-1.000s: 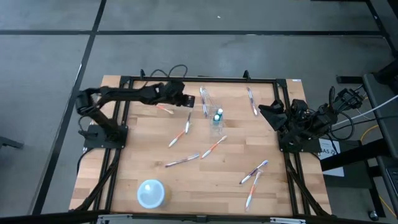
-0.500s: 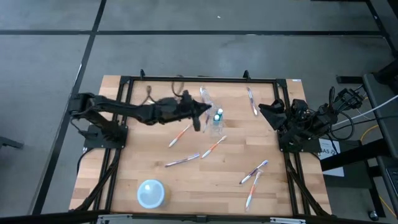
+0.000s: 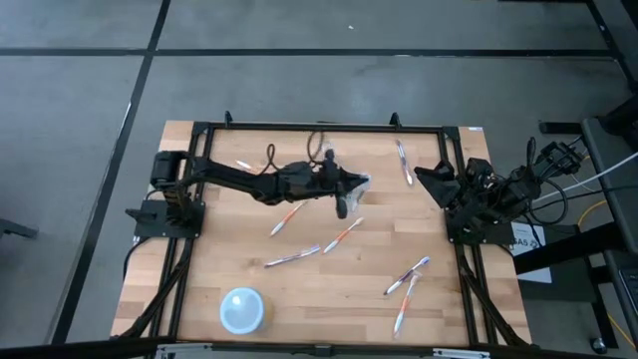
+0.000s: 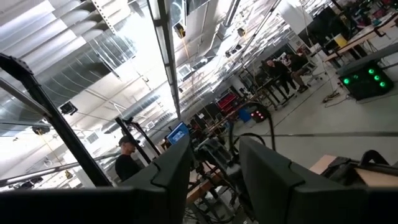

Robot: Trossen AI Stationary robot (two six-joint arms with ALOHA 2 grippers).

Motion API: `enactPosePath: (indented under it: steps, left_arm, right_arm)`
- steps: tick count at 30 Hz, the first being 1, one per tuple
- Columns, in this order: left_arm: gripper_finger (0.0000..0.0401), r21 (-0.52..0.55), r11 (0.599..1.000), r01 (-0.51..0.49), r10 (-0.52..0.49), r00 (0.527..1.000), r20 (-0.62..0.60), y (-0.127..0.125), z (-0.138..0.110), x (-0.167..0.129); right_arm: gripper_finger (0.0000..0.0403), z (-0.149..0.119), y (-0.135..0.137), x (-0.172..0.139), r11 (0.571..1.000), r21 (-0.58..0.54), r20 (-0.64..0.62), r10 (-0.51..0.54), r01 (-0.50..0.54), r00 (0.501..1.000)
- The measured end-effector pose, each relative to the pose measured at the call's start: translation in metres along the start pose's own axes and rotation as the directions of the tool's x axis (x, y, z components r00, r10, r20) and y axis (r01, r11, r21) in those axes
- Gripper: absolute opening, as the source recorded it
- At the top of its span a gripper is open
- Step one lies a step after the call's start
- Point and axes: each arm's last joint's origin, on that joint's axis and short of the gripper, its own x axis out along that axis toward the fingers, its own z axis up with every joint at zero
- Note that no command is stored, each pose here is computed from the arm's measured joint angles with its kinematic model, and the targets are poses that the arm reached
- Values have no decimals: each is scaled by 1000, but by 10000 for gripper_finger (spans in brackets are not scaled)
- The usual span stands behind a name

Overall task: Pick & Place toothbrushing station
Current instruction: Put the purple toothbrush into the transparent organizer

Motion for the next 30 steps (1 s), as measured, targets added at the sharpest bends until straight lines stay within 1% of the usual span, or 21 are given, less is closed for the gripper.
enactPosePath:
  steps: [2,4,6,9,11,14,16,19,22,24,27,30]
  left_arm:
    - [2,38,999,-12,14,998,-60,1,-10,2]
    - [2,68,997,-31,37,996,-84,0,-18,4]
    - [2,86,996,-38,47,994,-102,0,-21,4]
    - [2,81,996,-42,51,993,-104,0,-21,4]
    - [2,53,997,-53,57,996,-75,3,-16,4]
    - [2,28,997,-67,67,998,6,7,4,3]
    - [2,28,997,-74,73,997,11,9,7,4]
    - [3,51,996,-68,70,997,-32,11,-1,5]
    - [3,77,996,-54,57,998,-33,11,-4,5]
    - [6,91,995,-51,58,995,-79,11,-17,5]
    - [21,59,997,-56,63,990,-128,13,-34,6]
    - [47,5,998,-68,68,987,-143,15,-40,7]
  right_arm:
    - [142,-1,0,0,1000,-1,-4,4,-4,1000]
    - [142,-1,1,0,1000,3,-7,13,-13,1000]
    - [142,-3,2,-1,1000,3,-14,16,-16,1000]
    - [142,-5,4,-1,1000,9,-18,22,-21,1000]
    - [142,-5,5,-1,1000,14,-16,23,-23,1000]
    - [142,-7,6,0,1000,16,-16,24,-24,1000]
    - [142,-8,6,0,1000,16,-16,24,-24,1000]
    - [142,-10,6,1,1000,12,-19,23,-23,1000]
    - [142,-10,6,1,1000,12,-20,24,-24,999]
    - [142,-10,7,0,999,14,-23,29,-29,999]
    - [142,-10,8,-1,999,11,-28,37,-36,999]
    - [142,-6,12,-2,999,-1,-26,48,-48,999]
